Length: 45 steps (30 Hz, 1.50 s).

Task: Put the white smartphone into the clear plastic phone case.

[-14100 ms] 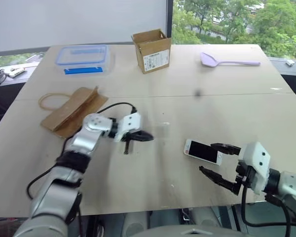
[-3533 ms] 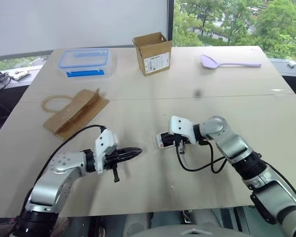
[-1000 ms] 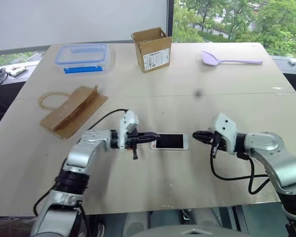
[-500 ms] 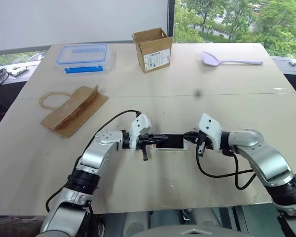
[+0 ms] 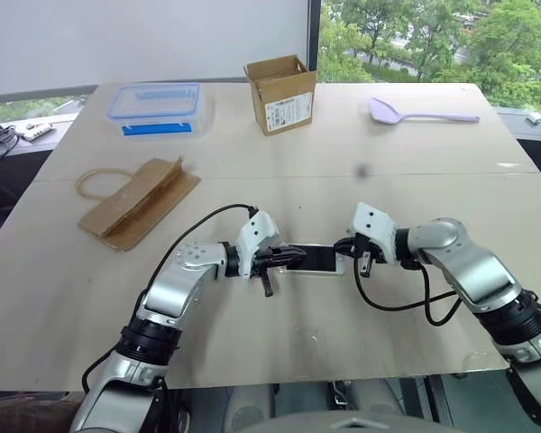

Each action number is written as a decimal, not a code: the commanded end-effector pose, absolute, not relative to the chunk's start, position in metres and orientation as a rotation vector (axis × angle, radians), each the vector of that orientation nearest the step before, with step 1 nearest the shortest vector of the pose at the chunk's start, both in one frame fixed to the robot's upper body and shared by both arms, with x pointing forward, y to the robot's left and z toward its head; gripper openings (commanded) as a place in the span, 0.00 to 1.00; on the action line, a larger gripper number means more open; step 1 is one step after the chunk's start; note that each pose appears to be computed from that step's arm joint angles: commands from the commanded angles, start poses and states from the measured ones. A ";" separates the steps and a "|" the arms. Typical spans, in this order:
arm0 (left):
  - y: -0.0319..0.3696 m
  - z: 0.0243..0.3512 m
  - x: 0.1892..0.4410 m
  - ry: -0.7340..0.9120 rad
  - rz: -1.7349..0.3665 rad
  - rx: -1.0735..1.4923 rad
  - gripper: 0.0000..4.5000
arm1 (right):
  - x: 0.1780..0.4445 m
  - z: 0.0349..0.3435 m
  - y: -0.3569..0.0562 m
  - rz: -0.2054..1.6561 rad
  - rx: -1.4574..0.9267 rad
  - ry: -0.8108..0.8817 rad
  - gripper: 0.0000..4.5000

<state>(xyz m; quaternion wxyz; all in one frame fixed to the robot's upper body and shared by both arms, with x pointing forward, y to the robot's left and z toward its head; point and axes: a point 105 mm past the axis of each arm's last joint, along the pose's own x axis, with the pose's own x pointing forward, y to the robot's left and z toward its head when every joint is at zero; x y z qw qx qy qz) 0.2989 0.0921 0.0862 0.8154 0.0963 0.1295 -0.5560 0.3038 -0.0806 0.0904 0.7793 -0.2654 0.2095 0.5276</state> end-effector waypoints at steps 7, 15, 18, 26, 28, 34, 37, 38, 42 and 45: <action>0.091 0.086 0.295 0.268 -1.178 0.203 0.01 | 0.298 0.023 -0.091 1.137 -0.683 0.675 0.00; 0.096 0.077 0.293 0.280 -1.170 0.199 0.01 | 0.288 0.102 -0.076 1.212 -0.443 0.355 0.00; 0.097 0.073 0.293 0.286 -1.173 0.198 0.01 | 0.268 0.101 -0.078 1.282 -0.451 0.387 0.00; 0.092 0.080 0.292 0.278 -1.184 0.205 0.01 | 0.276 0.062 -0.092 1.196 -0.588 0.532 0.00; 0.093 0.082 0.292 0.278 -1.182 0.207 0.01 | 0.278 0.057 -0.096 1.187 -0.601 0.568 0.00; 0.093 0.084 0.291 0.275 -1.180 0.207 0.01 | 0.280 0.048 -0.099 1.195 -0.619 0.615 0.00; 0.092 0.087 0.290 0.273 -1.180 0.206 0.01 | 0.280 0.047 -0.099 1.203 -0.626 0.623 0.00; 0.091 0.087 0.290 0.273 -1.179 0.206 0.01 | 0.279 0.046 -0.098 1.204 -0.626 0.625 0.00; 0.092 0.086 0.289 0.277 -1.174 0.203 0.01 | 0.277 0.034 -0.097 1.210 -0.651 0.662 0.00; 0.094 0.082 0.289 0.282 -1.171 0.202 0.01 | 0.275 0.023 -0.096 1.211 -0.660 0.703 0.00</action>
